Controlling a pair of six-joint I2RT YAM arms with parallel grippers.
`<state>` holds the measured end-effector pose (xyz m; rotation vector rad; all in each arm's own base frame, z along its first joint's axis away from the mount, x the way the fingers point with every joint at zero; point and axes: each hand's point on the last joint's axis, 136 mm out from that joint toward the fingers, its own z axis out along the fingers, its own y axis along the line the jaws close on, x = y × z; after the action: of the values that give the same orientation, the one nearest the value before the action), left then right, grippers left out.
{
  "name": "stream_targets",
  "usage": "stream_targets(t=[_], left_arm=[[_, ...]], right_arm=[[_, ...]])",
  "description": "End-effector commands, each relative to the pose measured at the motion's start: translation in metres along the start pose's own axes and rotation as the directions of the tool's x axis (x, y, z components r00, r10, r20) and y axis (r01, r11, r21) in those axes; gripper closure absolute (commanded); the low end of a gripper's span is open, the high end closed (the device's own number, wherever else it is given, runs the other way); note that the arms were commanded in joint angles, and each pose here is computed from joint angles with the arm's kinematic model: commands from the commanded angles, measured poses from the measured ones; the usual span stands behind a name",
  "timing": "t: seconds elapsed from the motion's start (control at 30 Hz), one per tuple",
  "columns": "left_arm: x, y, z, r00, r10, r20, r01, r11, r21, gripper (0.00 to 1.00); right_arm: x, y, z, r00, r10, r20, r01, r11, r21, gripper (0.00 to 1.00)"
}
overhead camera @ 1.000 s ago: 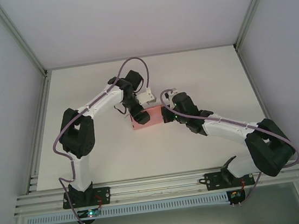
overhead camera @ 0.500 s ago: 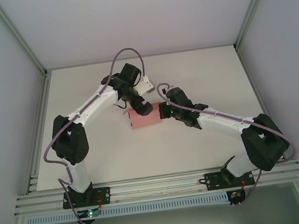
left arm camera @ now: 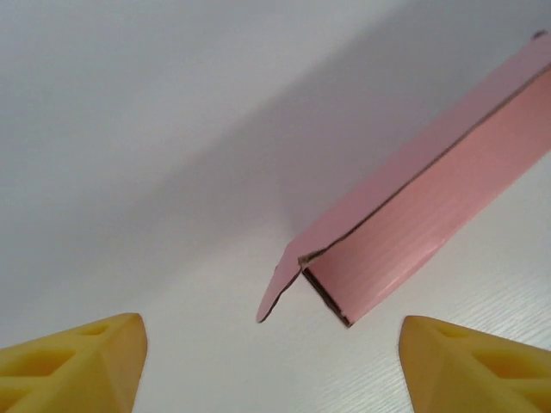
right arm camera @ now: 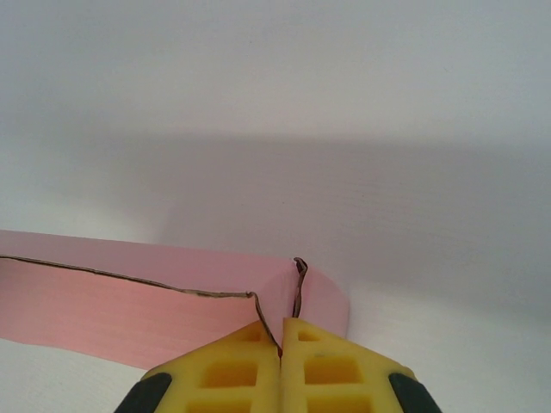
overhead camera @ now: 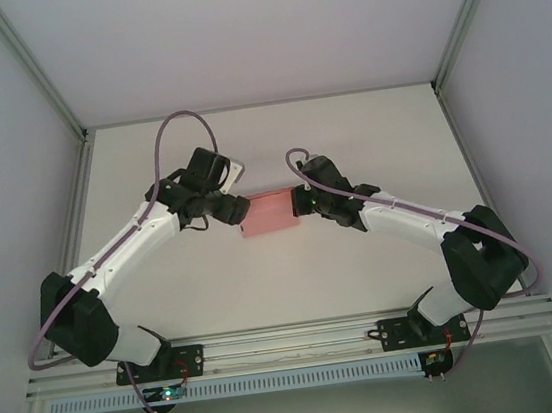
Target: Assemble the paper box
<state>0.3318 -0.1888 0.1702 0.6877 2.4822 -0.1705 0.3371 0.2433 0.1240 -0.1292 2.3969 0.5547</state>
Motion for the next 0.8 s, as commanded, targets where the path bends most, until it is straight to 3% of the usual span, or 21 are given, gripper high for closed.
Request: stream_targets(t=[0.0,0.07,0.23,0.57,0.77], left_arm=[[-0.005,0.01,0.014,0.998,-0.051,-0.023,0.05,0.999,-0.015,0.35],[-0.004,0.011,0.019,0.997,-0.072,-0.043,0.072,0.997,0.008,0.43],[-0.006,0.011,0.019,0.996,-0.084,-0.027,0.085,0.996,0.034,0.44],[-0.005,0.009,0.025,0.993,-0.105,-0.051,0.109,0.992,0.066,0.72],[-0.003,0.004,0.027,0.994,-0.093,-0.06,0.098,0.991,0.09,0.74]], right_arm=[[0.031,-0.006,0.007,0.992,-0.022,-0.126,0.025,0.999,0.025,1.0],[0.032,-0.006,0.007,0.991,-0.022,-0.129,0.026,0.999,0.026,1.0],[0.032,-0.006,0.007,0.991,-0.024,-0.131,0.028,0.999,0.026,1.0],[0.033,-0.007,0.006,0.99,-0.028,-0.135,0.032,0.999,0.03,1.0],[0.031,-0.008,0.004,0.991,-0.028,-0.128,0.033,0.999,0.034,1.0]])
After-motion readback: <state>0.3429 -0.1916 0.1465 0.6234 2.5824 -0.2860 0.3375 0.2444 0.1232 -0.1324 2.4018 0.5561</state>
